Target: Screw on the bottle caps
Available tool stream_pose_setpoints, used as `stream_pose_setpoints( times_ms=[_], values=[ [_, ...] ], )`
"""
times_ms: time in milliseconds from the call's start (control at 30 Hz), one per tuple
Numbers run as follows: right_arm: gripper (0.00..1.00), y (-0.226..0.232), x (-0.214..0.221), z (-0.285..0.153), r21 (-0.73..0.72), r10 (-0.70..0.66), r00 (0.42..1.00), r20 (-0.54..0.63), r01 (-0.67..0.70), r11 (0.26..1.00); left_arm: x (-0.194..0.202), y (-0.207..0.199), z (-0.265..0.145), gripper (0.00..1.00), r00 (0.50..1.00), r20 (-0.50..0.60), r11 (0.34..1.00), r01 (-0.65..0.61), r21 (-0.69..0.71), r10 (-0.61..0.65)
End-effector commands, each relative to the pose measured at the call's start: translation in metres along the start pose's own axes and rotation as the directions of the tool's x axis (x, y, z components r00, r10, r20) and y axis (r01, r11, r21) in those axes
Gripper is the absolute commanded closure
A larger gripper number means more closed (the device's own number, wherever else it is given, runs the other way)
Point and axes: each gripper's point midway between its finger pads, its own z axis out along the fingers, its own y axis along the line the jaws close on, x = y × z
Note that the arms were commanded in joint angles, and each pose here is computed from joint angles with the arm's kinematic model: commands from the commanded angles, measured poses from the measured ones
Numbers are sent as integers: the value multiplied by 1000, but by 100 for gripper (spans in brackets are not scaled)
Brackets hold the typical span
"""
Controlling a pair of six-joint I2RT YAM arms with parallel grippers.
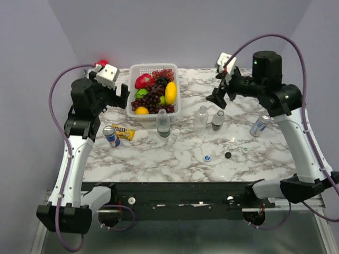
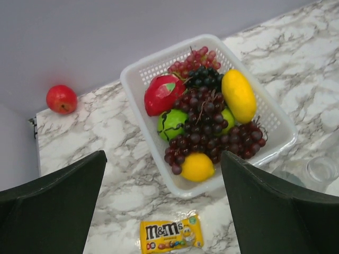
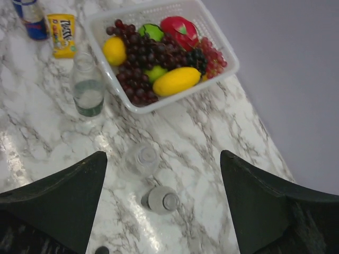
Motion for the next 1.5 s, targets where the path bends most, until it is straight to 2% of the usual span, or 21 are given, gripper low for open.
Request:
stream_pose_setpoints(
  times_ms=[0,33,167,400,533,833,1100,1400,1467],
  values=[
    [7,35,-15,44,-198,41,999,0,-40,979,40,6,-25,2,990,-95,993,-110,-30,107],
    [10,38,-8,66,-232,54,998,-32,-60,971,55,-3,-29,2,986,-133,995,-98,18,100],
    [12,73,-20,116,-341,38,999,-37,-48,939,80,-17,-43,1,979,-184,995,-80,65,91],
    [12,128,-18,175,-492,63,996,-59,-84,866,90,-14,-64,1,978,-189,996,-85,7,85],
    [12,138,-14,199,-505,57,995,-79,-89,859,95,-16,-70,2,977,-199,997,-72,7,72],
    [14,155,6,215,-528,25,991,-128,-89,844,93,-22,-72,1,981,-183,998,-54,36,60],
    [20,156,35,232,-493,8,979,-206,-110,863,95,-30,-70,1,981,-182,995,-51,86,66],
    [37,157,50,241,-477,-4,970,-241,-115,871,99,-43,-66,1,982,-176,986,-37,166,66],
    [45,158,54,242,-479,-4,968,-250,-120,870,102,-47,-65,2,982,-174,980,-37,194,72]
  ],
)
